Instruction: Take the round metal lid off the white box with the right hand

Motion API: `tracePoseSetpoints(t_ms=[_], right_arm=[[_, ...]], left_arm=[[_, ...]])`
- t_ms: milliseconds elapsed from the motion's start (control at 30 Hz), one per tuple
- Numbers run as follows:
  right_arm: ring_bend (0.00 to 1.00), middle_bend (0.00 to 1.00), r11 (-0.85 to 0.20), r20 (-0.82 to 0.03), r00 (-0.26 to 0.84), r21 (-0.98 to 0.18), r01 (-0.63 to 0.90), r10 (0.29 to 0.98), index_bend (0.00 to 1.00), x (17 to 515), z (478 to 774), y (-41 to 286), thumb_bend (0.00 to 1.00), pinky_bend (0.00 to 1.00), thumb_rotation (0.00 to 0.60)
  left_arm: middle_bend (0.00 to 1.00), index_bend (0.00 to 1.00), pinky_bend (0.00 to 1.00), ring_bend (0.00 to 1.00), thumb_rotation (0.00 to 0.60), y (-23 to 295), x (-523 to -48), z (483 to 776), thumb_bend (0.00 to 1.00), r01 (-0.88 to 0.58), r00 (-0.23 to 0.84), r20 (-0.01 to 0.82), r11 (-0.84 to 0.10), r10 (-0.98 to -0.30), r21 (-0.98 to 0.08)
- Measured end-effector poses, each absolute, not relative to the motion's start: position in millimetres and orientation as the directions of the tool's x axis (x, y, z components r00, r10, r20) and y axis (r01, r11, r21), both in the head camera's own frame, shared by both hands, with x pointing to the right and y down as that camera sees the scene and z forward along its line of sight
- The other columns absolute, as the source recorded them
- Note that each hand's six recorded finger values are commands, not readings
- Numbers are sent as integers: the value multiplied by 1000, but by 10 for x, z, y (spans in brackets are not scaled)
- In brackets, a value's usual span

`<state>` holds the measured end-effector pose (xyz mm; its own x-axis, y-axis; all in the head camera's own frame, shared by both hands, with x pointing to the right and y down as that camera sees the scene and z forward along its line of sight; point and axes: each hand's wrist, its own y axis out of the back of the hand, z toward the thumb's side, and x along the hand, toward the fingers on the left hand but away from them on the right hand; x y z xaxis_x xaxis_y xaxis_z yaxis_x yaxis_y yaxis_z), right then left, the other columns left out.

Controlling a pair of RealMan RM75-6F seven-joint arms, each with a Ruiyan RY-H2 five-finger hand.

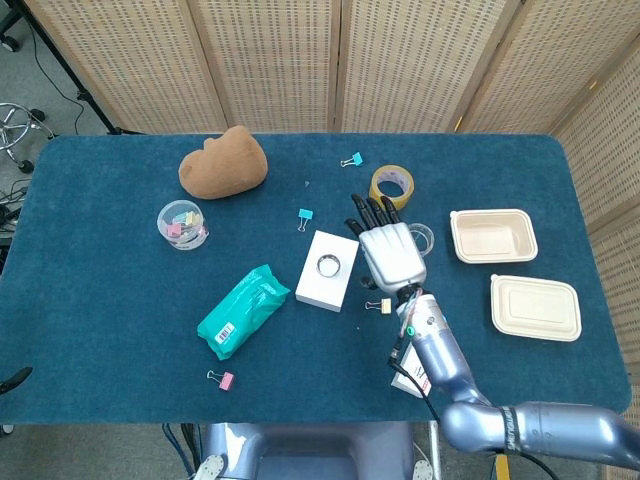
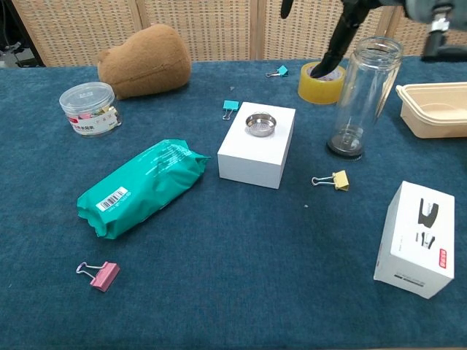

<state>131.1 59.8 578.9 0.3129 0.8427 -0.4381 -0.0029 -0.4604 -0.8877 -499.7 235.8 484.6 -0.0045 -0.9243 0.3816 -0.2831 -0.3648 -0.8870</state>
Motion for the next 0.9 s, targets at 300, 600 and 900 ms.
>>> tracePoseSetpoints(t_ms=[300,600,900], right_arm=[[0,0,-496,-477,287,-868,-8,831,372,964,6325,557,132,0,600],[0,0,-524,-498,287,-851,18,819,408,917,6686,587,156,0,600],[0,0,-540,-510,298,-841,22,807,441,941,6818,572,304,0,600]], left_arm=[[0,0,0,0,600,2333,-5034,4845,42,-303,4,395,-377,-919,-875],[0,0,0,0,600,2327,-5059,4858,43,-299,-6,406,-386,-914,-873],[0,0,0,0,600,2336,-5063,4864,43,-298,-10,411,-389,-912,-872]])
